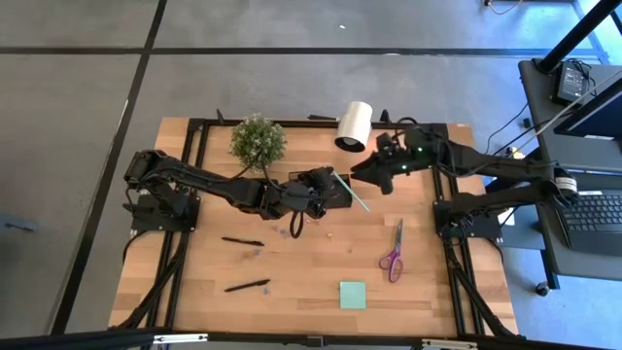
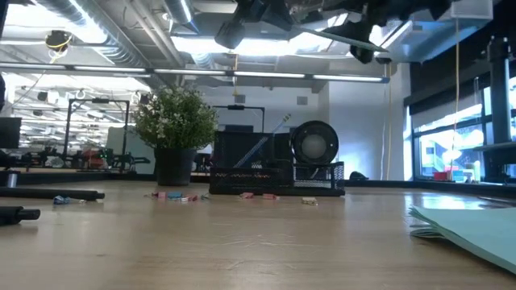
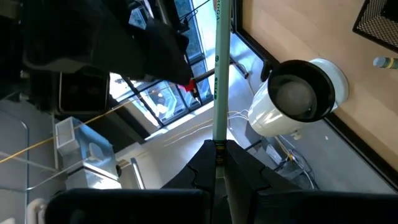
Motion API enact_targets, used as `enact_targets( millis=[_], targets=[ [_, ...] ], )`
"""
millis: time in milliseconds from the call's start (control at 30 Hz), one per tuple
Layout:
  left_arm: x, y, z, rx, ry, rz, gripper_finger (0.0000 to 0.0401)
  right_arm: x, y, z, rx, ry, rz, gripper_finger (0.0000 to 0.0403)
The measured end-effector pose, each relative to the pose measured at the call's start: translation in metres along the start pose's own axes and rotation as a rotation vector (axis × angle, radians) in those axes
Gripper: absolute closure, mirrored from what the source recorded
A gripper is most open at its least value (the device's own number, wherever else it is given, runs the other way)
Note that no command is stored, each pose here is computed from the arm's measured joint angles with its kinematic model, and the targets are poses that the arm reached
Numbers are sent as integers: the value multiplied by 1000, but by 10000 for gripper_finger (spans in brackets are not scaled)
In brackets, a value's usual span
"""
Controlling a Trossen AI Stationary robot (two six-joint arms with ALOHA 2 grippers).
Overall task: Pick and place office supplies into organizer
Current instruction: Put the green pencil into the black desk organizer
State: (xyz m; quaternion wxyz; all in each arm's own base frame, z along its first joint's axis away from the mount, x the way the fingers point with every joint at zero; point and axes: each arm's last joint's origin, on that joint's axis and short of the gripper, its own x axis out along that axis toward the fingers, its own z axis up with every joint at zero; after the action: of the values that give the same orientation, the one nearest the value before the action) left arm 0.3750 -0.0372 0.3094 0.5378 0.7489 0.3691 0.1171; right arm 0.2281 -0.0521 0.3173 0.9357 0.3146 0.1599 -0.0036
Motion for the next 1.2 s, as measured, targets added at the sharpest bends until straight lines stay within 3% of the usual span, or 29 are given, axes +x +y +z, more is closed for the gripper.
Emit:
enact_targets(
  millis=[433, 800, 1200],
  targets=[
    [1, 0, -1, -2, 3, -1, 388, 31, -9, 6, -30, 79, -39, 224],
    [11, -2, -11, 15, 63, -20, 388, 39, -13, 3, -17, 110, -33, 225],
    [12, -2, -12, 57, 66, -23, 388, 38, -13, 3, -18, 110, -34, 299]
  ],
)
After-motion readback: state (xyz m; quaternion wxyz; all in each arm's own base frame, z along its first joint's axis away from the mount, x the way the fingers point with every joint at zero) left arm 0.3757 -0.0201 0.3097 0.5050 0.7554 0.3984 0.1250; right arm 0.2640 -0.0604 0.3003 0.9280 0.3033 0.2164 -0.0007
